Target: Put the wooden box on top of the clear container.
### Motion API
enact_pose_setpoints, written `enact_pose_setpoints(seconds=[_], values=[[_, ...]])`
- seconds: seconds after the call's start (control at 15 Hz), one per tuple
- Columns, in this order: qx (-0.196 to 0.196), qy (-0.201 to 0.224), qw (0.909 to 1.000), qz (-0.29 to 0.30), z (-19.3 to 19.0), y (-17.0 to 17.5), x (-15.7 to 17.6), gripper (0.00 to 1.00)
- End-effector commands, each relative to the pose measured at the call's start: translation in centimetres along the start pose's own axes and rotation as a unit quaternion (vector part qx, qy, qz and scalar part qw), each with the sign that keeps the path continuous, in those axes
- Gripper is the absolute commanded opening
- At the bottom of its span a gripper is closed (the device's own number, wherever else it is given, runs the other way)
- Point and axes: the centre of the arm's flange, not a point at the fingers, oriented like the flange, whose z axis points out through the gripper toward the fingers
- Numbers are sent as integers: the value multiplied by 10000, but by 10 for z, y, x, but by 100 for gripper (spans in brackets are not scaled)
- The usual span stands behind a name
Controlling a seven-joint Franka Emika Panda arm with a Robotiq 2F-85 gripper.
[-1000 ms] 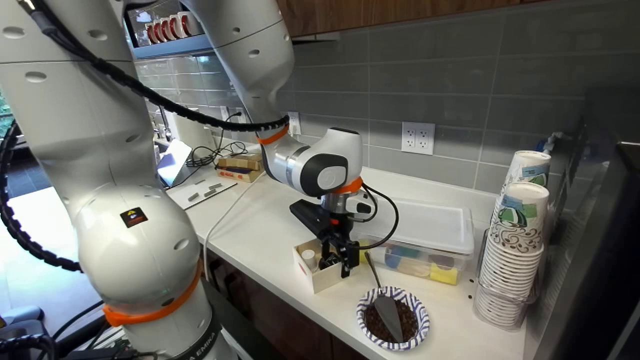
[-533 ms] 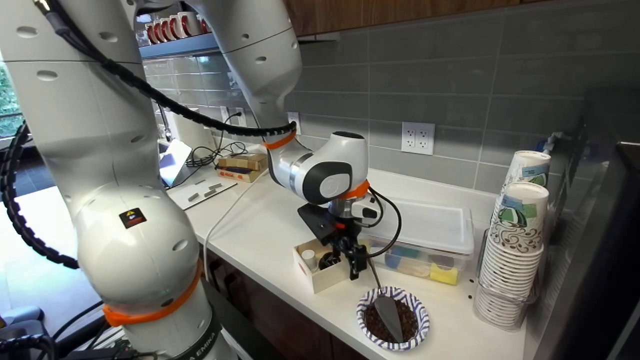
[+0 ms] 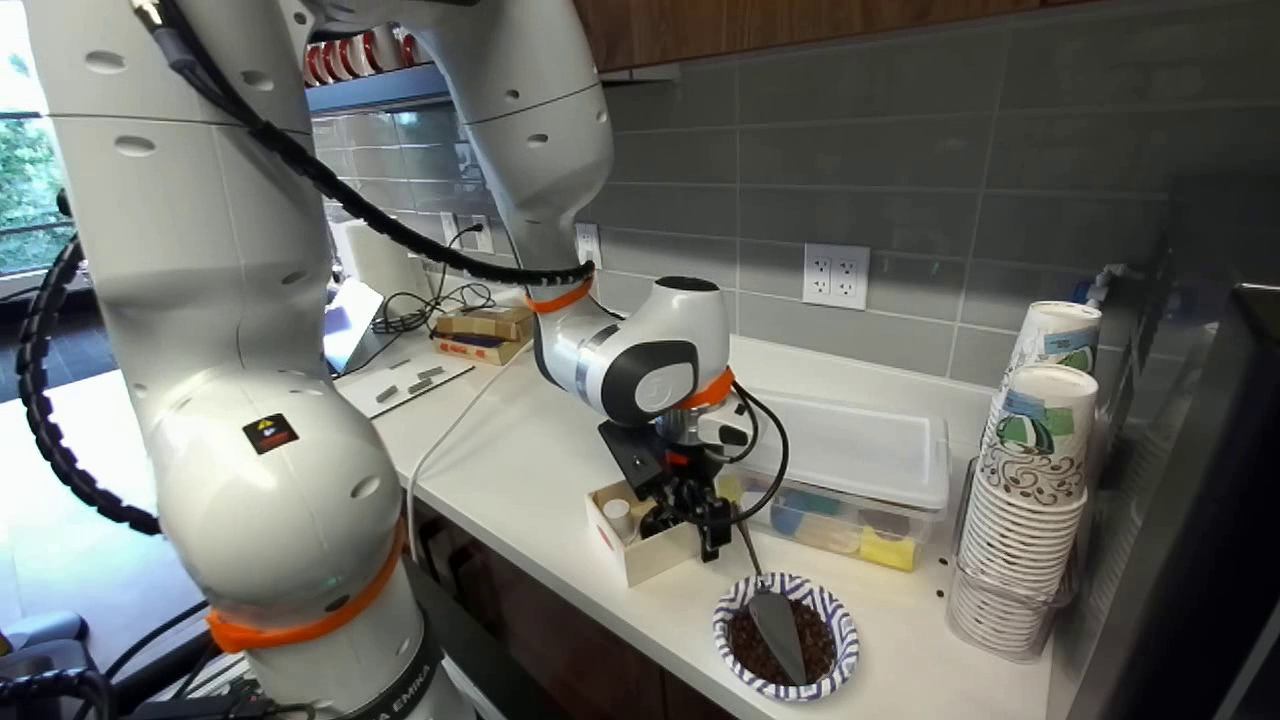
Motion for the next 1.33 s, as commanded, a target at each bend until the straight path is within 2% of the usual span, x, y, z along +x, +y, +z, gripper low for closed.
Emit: enact_pose_setpoints(seconds=[0.0, 0.2, 0.47, 0.53, 0.6, 0.67, 0.93, 1.27], values=[[-30, 301, 9995, 114, 5, -3, -20, 57], [-24, 461, 9989, 92, 4, -6, -21, 34], [-56, 456, 9989, 129, 8, -4, -22, 4], [-57, 443, 9989, 133, 10, -3, -23, 1], [-39, 410, 9990, 150, 9, -3, -24, 0], [-20, 392, 9991, 151, 5, -3, -24, 4], [164, 313, 9993, 113, -19, -9, -20, 4], [218, -230, 9995, -96, -53, -26, -20, 4]])
